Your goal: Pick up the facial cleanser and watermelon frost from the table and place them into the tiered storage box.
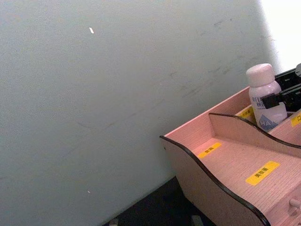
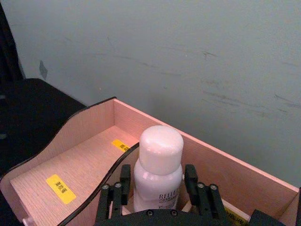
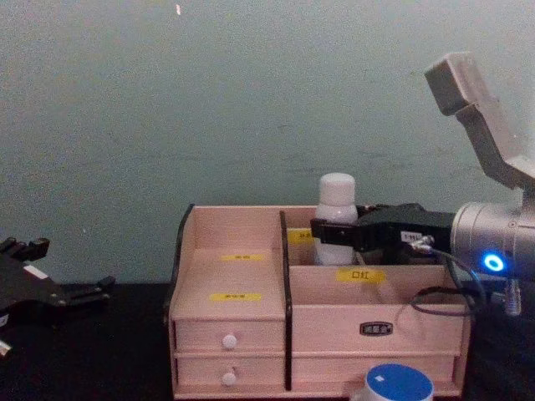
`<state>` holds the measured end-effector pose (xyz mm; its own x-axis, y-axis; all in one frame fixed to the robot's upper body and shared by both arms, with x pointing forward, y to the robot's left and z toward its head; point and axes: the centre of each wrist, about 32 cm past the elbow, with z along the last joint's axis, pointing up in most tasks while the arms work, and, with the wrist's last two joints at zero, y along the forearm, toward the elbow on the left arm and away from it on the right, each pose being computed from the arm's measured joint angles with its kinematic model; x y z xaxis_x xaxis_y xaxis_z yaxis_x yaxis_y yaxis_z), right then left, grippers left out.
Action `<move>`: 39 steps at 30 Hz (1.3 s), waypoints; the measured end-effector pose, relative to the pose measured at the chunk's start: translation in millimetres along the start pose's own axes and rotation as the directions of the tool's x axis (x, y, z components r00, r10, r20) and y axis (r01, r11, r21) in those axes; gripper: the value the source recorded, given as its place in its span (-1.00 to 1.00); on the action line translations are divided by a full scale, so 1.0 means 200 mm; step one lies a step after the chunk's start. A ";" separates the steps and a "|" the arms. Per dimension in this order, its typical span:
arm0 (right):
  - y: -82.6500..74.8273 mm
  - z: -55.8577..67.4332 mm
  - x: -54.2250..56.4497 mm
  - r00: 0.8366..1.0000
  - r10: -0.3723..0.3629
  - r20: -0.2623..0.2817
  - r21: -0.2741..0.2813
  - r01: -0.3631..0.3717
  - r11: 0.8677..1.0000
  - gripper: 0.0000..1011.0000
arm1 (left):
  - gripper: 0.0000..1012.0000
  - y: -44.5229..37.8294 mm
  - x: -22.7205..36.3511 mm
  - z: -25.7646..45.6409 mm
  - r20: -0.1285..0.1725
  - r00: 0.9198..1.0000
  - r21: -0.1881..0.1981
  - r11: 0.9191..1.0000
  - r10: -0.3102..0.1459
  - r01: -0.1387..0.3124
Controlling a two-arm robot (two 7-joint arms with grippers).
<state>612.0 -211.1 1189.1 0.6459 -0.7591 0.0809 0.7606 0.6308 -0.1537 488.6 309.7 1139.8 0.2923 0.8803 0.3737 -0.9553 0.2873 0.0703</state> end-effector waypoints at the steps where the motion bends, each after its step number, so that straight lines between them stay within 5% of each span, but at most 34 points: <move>1: 0.00 0.00 0.00 1.000 0.000 0.000 0.000 0.000 1.000 0.48 | 0.98 0.000 0.000 0.000 0.000 1.000 0.000 1.000 0.000 0.000; 11: 0.00 0.00 0.00 1.000 0.000 -0.001 0.001 0.000 1.000 0.97 | 0.98 0.000 0.000 0.000 0.000 1.000 0.000 1.000 0.000 0.000; 19: -0.01 0.01 0.00 1.000 0.006 0.002 0.014 -0.006 1.000 0.98 | 0.98 0.000 0.000 0.000 0.000 1.000 0.000 1.000 0.000 0.000; 31: -0.17 0.11 -0.04 0.999 0.027 0.027 0.076 -0.029 0.997 0.98 | 0.98 0.000 0.000 0.000 0.000 1.000 0.000 1.000 0.000 0.000; 39: -0.35 0.05 -0.07 0.995 0.091 0.044 0.025 -0.093 0.995 0.98 | 0.98 0.000 0.000 0.000 0.000 1.000 0.000 1.000 0.000 0.000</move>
<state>550.2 -243.5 1208.2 0.7150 -0.6904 0.1100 0.6990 0.7022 -0.1354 488.6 309.7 1139.8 0.2922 0.8803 0.3737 -0.9553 0.2873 0.0703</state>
